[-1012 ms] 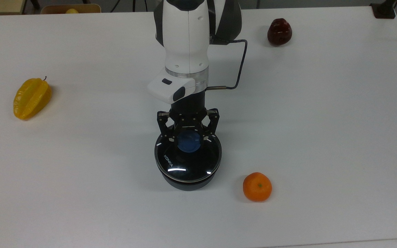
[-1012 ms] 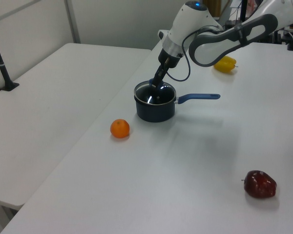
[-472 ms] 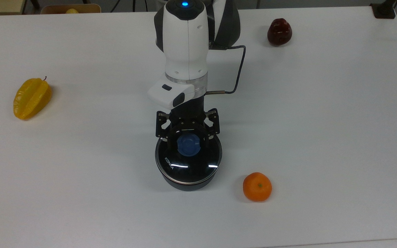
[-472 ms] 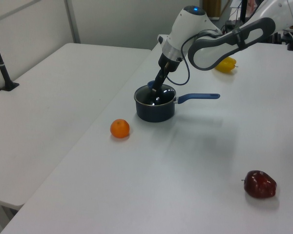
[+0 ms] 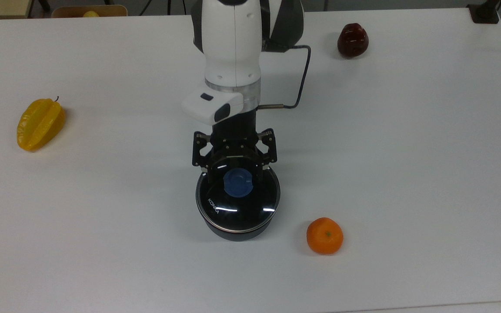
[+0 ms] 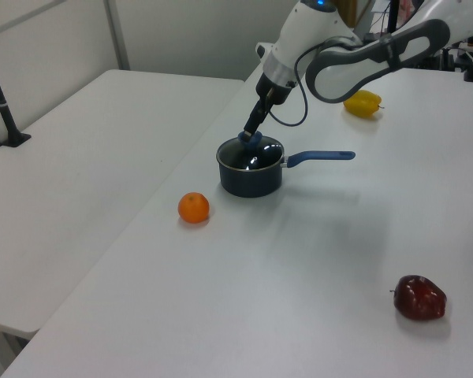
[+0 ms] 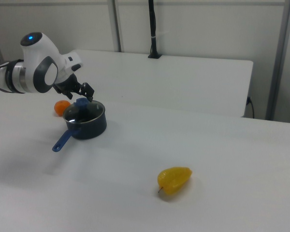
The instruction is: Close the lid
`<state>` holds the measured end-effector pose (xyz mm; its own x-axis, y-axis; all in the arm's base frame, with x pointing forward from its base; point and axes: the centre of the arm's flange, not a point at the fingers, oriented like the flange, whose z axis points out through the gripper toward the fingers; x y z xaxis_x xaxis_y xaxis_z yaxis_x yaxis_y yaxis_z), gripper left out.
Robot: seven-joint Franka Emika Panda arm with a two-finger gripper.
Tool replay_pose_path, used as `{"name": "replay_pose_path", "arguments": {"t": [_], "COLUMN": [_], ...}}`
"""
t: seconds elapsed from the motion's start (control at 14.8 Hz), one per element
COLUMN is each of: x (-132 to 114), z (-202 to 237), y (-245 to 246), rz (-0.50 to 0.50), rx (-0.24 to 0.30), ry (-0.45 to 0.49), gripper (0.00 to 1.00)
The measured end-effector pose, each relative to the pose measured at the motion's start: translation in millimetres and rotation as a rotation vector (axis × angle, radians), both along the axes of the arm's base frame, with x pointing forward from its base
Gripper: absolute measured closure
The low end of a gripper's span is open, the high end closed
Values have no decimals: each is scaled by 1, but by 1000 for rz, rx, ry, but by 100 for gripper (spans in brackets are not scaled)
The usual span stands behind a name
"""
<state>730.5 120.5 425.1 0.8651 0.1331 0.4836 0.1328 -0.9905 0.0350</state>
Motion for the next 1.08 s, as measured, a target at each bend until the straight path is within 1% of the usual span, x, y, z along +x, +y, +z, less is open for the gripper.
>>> {"name": "replay_pose_path", "arguments": {"t": [0.13,0.2,0.27,0.34,0.54,0.74,0.88,1.08], "x": [-13,-23,-34,-53,-94,-141,-168,-199], "z": [14,23,33,51,92,126,143,162], "y": [-7,-13,-20,-31,-49,-68,-78,-107], "rz": [-9,-18,-29,-48,-82,-113,-130,-168], "rx": [-6,-14,-24,-39,-68,-114,-123,-109], "ry": [20,54,102,186,338,470,505,502], "gripper": [0,0,0,0,0,0,0,0]}}
